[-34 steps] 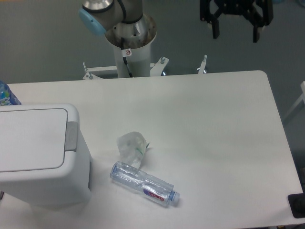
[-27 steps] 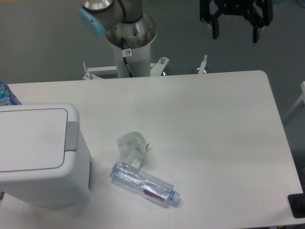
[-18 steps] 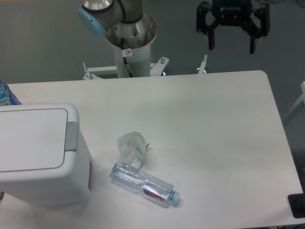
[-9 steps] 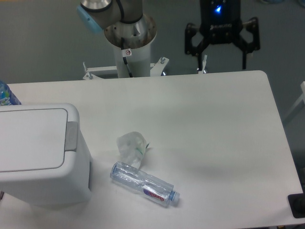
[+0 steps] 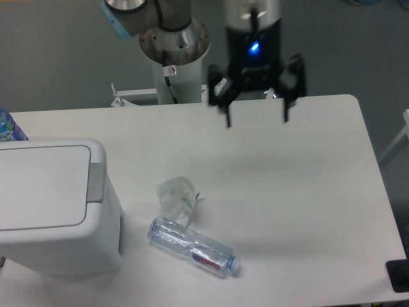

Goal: Open the trash can
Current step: 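Move the gripper over the lid of the white trash can, then lower the gripper and press down on the trash can lid, then hold the gripper above the lid as it swings open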

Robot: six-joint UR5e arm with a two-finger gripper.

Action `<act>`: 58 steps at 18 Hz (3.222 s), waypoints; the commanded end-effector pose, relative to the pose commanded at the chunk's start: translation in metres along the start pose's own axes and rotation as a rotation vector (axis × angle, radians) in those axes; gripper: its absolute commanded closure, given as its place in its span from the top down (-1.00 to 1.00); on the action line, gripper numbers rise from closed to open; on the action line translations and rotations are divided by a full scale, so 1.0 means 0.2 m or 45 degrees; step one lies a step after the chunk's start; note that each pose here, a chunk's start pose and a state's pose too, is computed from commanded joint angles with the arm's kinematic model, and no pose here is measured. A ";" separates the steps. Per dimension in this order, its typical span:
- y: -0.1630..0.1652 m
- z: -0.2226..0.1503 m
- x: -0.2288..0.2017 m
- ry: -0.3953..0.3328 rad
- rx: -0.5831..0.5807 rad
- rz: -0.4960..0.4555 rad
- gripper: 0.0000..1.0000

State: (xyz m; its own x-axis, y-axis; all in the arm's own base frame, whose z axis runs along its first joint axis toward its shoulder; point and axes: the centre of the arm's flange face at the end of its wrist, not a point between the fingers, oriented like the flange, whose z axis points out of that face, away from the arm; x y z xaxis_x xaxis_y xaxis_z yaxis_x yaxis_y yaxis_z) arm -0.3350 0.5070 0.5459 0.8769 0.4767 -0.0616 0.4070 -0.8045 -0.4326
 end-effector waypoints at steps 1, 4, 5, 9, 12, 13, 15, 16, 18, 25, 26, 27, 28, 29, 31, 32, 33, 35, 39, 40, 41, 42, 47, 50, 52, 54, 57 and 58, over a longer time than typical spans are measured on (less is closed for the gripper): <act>-0.02 0.02 0.04 0.004 0.014 -0.034 1.00; -0.05 0.08 0.16 0.035 0.039 -0.126 1.00; -0.05 0.10 0.18 0.046 0.030 -0.154 1.00; -0.05 0.13 0.25 0.117 0.022 -0.234 1.00; -0.04 0.15 0.32 0.135 0.008 -0.218 1.00; -0.03 0.16 0.34 0.141 0.003 -0.212 1.00; -0.03 0.16 0.38 0.149 0.000 -0.196 1.00; -0.03 0.16 0.39 0.150 0.000 -0.194 1.00; -0.02 0.17 0.43 0.158 -0.010 -0.179 1.00; 0.01 0.20 0.52 0.176 -0.034 -0.150 1.00; 0.02 0.20 0.54 0.178 -0.034 -0.142 1.00; 0.01 0.20 0.55 0.179 -0.035 -0.139 1.00; 0.02 0.21 0.55 0.180 -0.038 -0.139 1.00; 0.01 0.21 0.55 0.179 -0.037 -0.139 1.00; 0.02 0.21 0.59 0.186 -0.039 -0.125 1.00; 0.02 0.22 0.59 0.188 -0.045 -0.124 1.00; 0.02 0.22 0.60 0.189 -0.045 -0.120 1.00; 0.03 0.22 0.61 0.190 -0.047 -0.118 1.00; 0.03 0.23 0.62 0.193 -0.053 -0.115 1.00; 0.03 0.23 0.62 0.193 -0.053 -0.115 1.00; 0.03 0.23 0.62 0.191 -0.053 -0.114 1.00; 0.04 0.23 0.62 0.192 -0.055 -0.114 1.00; 0.04 0.24 0.63 0.194 -0.061 -0.111 1.00; 0.04 0.25 0.64 0.195 -0.063 -0.109 1.00; 0.04 0.25 0.64 0.196 -0.063 -0.107 1.00; 0.04 0.26 0.64 0.196 -0.069 -0.107 1.00; 0.04 0.26 0.64 0.196 -0.069 -0.107 1.00; 0.04 0.26 0.64 0.194 -0.069 -0.107 1.00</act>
State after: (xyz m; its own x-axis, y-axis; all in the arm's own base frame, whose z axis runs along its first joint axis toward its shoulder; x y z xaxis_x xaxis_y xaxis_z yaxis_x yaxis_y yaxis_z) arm -0.2325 0.5800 0.4871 0.8660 0.4873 0.1118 0.4903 -0.7838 -0.3811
